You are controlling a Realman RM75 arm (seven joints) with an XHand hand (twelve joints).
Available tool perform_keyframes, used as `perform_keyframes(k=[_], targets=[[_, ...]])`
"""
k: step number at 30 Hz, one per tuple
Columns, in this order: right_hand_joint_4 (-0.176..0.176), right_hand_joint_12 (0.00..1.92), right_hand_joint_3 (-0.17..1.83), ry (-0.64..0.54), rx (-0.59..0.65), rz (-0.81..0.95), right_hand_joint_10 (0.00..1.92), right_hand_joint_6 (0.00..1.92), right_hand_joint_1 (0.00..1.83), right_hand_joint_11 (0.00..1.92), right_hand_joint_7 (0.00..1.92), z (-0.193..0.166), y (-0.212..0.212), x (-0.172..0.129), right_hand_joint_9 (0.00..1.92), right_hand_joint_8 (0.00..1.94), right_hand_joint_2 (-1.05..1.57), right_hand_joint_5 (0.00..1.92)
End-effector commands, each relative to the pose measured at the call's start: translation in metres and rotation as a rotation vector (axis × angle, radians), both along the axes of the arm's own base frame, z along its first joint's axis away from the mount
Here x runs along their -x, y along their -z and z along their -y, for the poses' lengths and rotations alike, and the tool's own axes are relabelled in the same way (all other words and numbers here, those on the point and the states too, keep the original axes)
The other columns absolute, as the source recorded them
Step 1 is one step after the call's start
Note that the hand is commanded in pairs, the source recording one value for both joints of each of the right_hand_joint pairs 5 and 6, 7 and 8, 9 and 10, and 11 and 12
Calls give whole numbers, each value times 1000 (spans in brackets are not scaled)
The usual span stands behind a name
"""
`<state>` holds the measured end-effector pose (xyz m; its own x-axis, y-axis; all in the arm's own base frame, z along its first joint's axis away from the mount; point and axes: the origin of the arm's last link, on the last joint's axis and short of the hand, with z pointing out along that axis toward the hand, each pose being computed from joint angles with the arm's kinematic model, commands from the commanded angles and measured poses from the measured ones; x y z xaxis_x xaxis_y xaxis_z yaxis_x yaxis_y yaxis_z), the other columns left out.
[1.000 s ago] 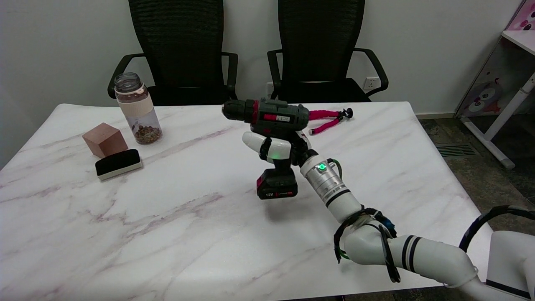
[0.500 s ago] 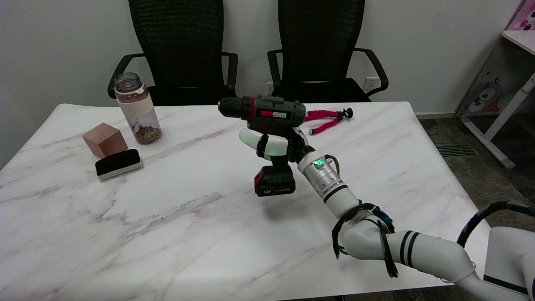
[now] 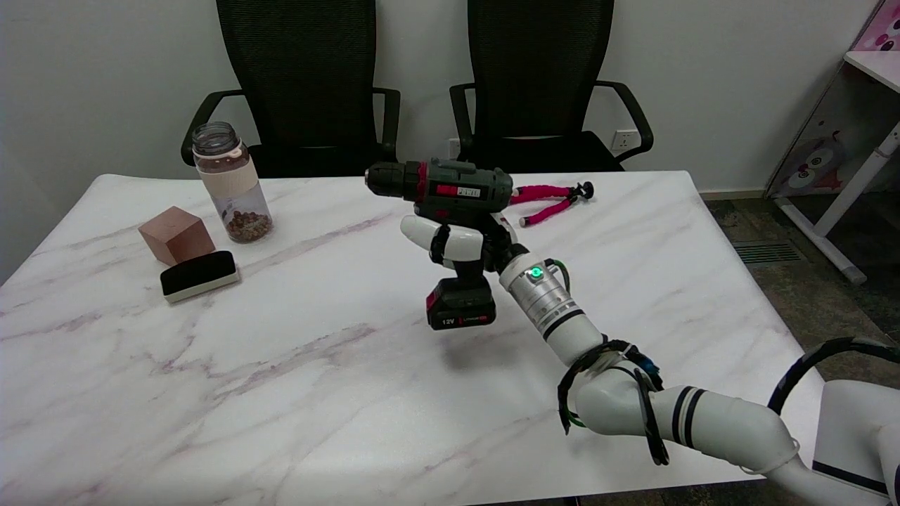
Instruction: Pick up the power screwdriver.
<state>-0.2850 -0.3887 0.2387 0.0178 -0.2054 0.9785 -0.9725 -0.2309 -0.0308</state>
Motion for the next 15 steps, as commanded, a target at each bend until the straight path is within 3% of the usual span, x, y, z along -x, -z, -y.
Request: perform_keyframes(k=[1,15], targets=[[176,1920,905,6,24,1,1920,1560,884,1920,1560,-3,-6,6,1920,1560,590,1560],[176,1920,865,-35,52,29,1920,1537,879,1920,1537,-2,-13,-2,1920,1537,594,1537]])
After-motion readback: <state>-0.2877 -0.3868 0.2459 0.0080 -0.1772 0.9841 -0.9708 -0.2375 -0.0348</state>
